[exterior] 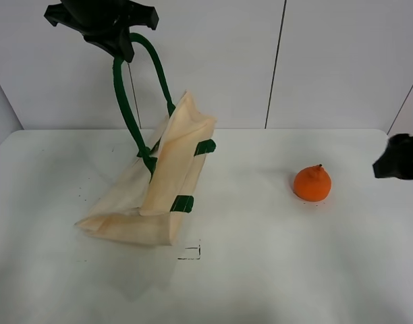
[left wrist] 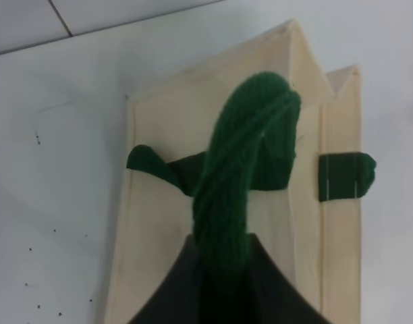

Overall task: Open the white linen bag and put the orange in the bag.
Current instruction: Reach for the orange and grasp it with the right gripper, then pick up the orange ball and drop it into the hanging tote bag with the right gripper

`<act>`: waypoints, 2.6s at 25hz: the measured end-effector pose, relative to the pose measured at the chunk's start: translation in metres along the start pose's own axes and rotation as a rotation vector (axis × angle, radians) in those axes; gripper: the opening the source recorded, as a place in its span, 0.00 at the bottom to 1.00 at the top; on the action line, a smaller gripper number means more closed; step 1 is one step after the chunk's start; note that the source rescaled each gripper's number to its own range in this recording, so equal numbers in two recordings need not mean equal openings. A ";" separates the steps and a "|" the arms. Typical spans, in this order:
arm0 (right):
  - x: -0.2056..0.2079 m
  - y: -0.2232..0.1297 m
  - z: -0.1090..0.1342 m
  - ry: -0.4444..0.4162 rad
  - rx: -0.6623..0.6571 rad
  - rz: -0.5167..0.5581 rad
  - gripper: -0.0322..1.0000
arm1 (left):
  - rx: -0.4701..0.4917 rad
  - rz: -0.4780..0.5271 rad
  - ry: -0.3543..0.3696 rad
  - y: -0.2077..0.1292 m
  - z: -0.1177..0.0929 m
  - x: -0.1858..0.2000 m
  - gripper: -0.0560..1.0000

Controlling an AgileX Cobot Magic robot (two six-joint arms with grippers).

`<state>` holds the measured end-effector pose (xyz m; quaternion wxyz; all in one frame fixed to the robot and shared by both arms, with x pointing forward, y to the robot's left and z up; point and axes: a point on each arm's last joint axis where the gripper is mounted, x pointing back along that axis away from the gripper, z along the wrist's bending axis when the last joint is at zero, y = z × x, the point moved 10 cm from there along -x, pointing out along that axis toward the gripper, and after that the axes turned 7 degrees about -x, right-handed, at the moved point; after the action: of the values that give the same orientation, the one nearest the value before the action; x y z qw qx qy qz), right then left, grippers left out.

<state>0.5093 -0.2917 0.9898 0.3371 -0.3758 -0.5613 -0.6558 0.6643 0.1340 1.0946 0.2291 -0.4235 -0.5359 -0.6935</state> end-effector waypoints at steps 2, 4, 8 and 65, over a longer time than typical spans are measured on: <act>-0.024 0.022 0.003 -0.008 0.000 0.060 1.00 | 0.000 0.000 0.000 0.000 0.000 0.000 0.06; -0.048 0.040 0.006 -0.017 0.001 0.117 1.00 | 0.000 0.000 0.000 0.000 0.000 0.000 0.06; -0.093 0.066 0.010 -0.029 0.015 0.218 1.00 | 0.000 0.000 0.000 0.000 0.000 0.000 0.06; -0.100 0.150 0.102 0.249 0.074 0.156 0.06 | -0.001 -0.006 0.000 0.001 0.000 0.003 0.06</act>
<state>0.6997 -0.2106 0.9841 0.4679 -0.3214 -0.5081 -0.6478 0.6631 0.1345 1.0974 0.2268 -0.4220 -0.5370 -0.6944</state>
